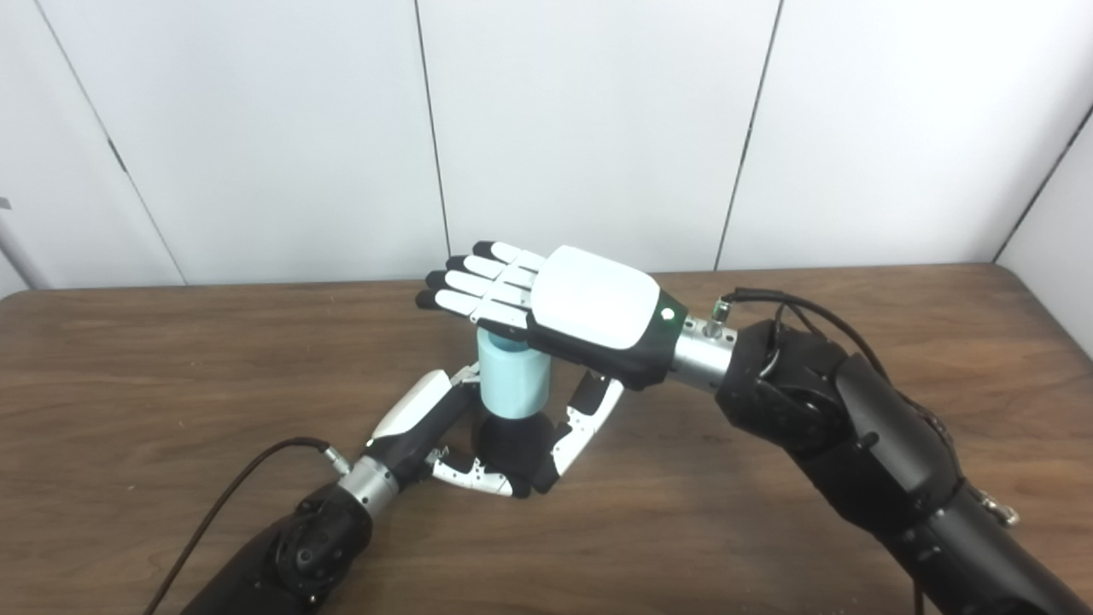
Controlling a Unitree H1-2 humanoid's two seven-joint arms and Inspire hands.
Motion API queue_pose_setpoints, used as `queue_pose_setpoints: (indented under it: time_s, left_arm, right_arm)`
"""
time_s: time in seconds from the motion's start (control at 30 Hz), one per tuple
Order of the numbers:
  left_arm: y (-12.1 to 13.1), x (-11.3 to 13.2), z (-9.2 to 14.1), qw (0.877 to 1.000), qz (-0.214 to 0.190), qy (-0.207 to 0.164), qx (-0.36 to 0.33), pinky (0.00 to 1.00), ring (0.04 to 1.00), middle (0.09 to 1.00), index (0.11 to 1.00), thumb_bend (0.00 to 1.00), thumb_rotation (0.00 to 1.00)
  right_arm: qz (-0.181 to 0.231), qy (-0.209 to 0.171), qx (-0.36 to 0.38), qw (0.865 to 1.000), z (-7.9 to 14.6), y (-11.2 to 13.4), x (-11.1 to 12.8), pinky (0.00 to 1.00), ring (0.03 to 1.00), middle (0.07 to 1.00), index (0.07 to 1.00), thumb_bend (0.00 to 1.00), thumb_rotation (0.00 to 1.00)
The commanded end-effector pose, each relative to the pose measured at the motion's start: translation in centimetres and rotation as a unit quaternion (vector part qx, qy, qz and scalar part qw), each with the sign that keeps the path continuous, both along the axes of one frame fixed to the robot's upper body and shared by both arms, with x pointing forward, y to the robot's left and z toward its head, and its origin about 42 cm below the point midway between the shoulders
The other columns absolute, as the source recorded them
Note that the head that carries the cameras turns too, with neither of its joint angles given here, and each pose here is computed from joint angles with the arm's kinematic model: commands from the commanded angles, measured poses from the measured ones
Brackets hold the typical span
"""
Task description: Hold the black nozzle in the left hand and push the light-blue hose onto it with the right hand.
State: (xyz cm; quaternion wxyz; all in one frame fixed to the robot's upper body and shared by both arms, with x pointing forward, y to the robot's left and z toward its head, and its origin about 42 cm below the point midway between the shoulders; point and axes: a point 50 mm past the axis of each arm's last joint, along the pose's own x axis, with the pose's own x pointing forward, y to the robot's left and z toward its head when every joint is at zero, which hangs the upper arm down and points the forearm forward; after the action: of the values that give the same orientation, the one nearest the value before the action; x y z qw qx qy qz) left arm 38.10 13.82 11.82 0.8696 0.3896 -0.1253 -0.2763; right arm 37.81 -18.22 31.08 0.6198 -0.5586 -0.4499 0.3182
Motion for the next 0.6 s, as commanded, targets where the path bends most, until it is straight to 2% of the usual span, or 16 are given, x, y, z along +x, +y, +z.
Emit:
queue_pose_setpoints:
  time_s: [0.0, 0.4, 0.57]
  left_arm:
    - [1.4, -3.8, -6.5, 0.986, -0.011, 0.117, 0.119, 1.0, 1.0, 0.792, 0.483, 0.52, 0.08]
    - [1.5, -3.8, -6.5, 0.985, -0.012, 0.118, 0.123, 1.0, 1.0, 0.792, 0.483, 0.52, 0.08]
    - [1.5, -3.8, -6.4, 0.985, -0.013, 0.119, 0.124, 1.0, 1.0, 0.792, 0.483, 0.52, 0.08]
  right_arm:
    - [0.012, -0.035, 0.014, 0.999, 1.9, -0.3, 0.0, 1.0, 1.0, 1.0, 1.0, 0.85, 0.71]
    - [0.009, -0.023, 0.005, 1.0, 1.4, -0.4, 0.1, 1.0, 1.0, 1.0, 1.0, 0.85, 0.7]
    - [0.007, -0.004, 0.0, 1.0, 0.1, -0.6, -0.1, 1.0, 1.0, 1.0, 1.0, 0.86, 0.71]
